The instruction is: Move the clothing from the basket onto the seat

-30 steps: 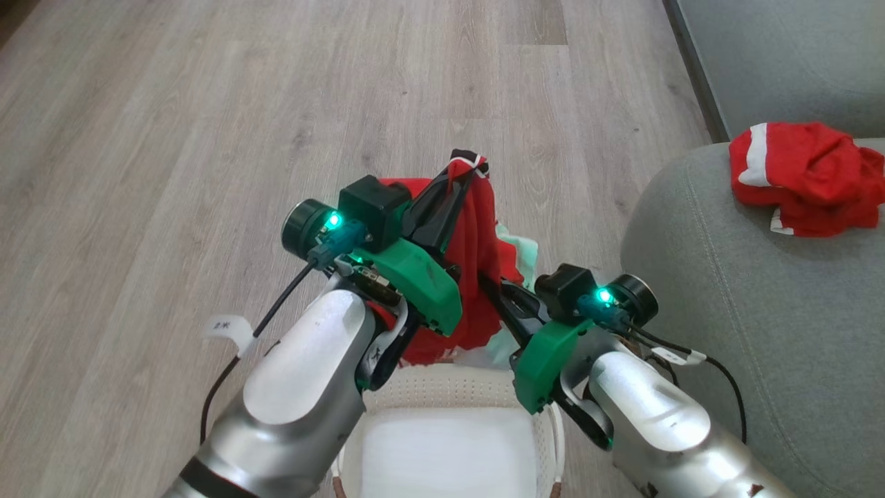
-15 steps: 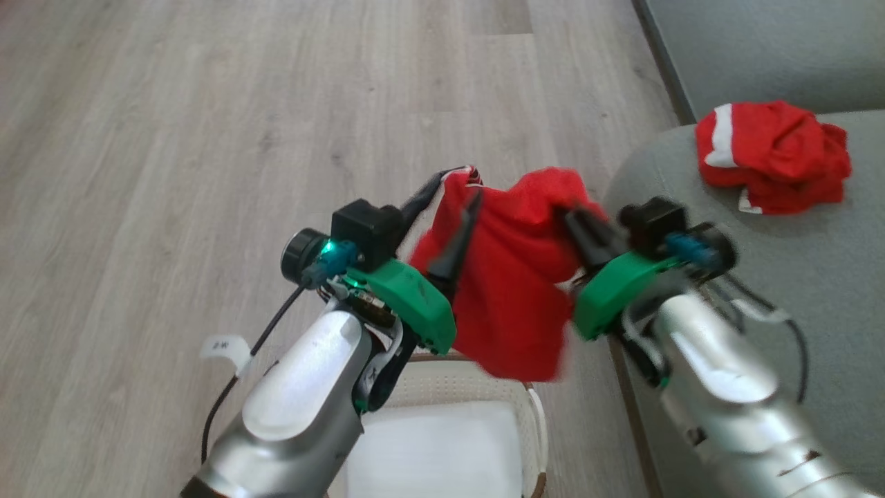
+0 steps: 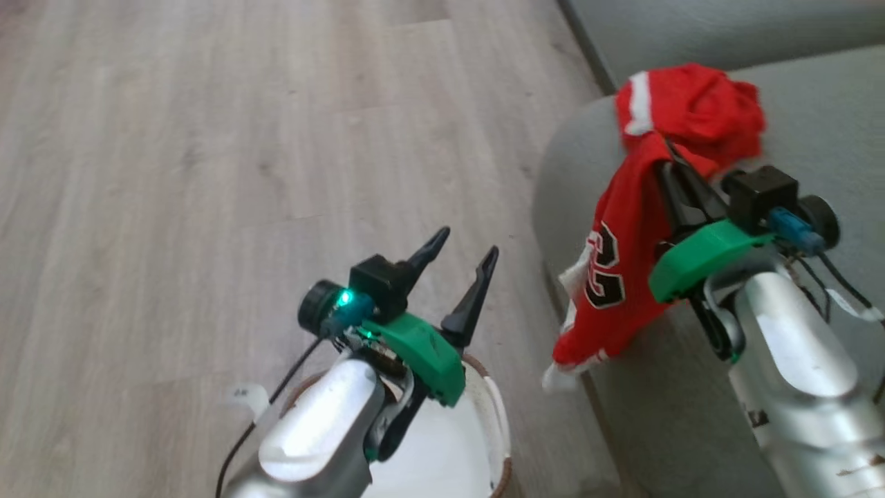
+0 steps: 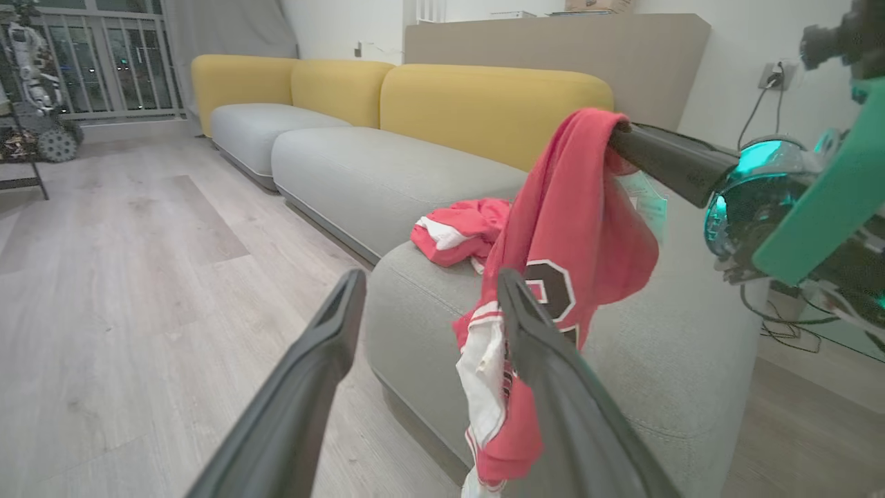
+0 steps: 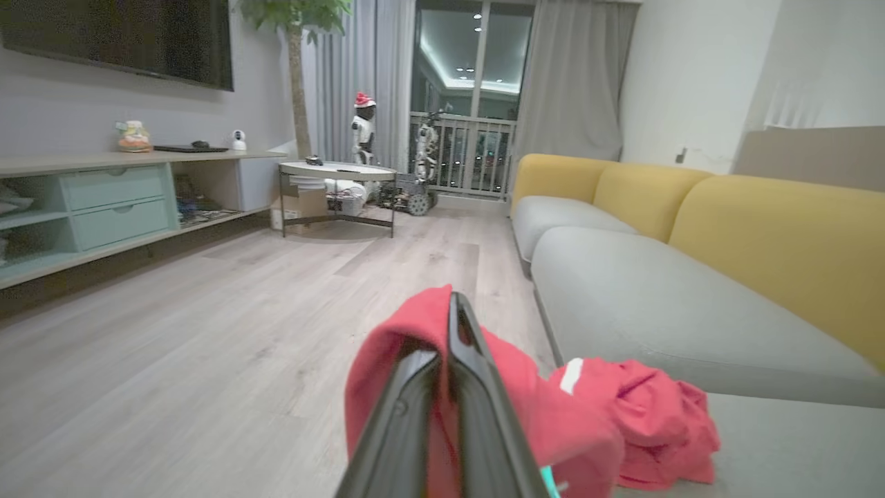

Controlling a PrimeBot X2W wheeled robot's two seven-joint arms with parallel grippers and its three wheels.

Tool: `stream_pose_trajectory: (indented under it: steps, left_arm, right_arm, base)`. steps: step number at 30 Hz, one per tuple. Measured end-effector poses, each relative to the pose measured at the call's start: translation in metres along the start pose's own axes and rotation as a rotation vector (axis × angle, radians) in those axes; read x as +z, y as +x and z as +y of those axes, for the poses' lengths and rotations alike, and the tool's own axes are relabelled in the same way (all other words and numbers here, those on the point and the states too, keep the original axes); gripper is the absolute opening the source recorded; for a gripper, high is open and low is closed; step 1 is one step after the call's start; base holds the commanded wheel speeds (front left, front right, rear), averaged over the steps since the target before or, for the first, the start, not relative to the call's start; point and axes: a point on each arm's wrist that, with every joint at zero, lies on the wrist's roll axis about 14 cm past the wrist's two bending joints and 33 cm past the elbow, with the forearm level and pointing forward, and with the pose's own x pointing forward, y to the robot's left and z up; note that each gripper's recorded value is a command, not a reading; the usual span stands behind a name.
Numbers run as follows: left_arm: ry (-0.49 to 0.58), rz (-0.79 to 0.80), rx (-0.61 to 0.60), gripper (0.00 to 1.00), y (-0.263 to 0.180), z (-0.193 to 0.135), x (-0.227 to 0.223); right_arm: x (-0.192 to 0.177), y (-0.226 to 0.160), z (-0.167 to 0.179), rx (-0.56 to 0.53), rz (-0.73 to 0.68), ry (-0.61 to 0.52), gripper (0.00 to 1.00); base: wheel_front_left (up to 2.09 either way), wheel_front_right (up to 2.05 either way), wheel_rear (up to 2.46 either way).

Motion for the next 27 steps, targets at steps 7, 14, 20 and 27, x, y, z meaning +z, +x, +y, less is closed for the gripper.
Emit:
stream_pose_trajectory:
  steps: [7,14,20,27]
  left_arm:
    - [-0.031,0.041,-0.139,1.00,0.012,-0.047,-0.023]
    - [-0.062,0.075,-0.244,1.00,0.020,-0.079,-0.040]
    - [-0.082,0.107,-0.267,1.00,0.022,-0.086,-0.054]
    - [-0.109,0.098,-0.236,1.00,0.031,-0.071,-0.058]
  right_arm:
    - [0.008,-0.037,-0.054,-0.139,0.006,-0.052,0.00]
    - [0.016,-0.056,-0.080,-0.205,0.021,-0.090,0.00]
    - [0.010,-0.054,-0.086,-0.208,0.061,-0.099,0.00]
    - [0.039,-0.011,-0.100,-0.183,0.028,-0.124,0.00]
  base:
    - [0.00,0.00,0.00]
    - [0.00,0.00,0.00]
    - [0.00,0.00,0.00]
    - [0.00,0.00,0.00]
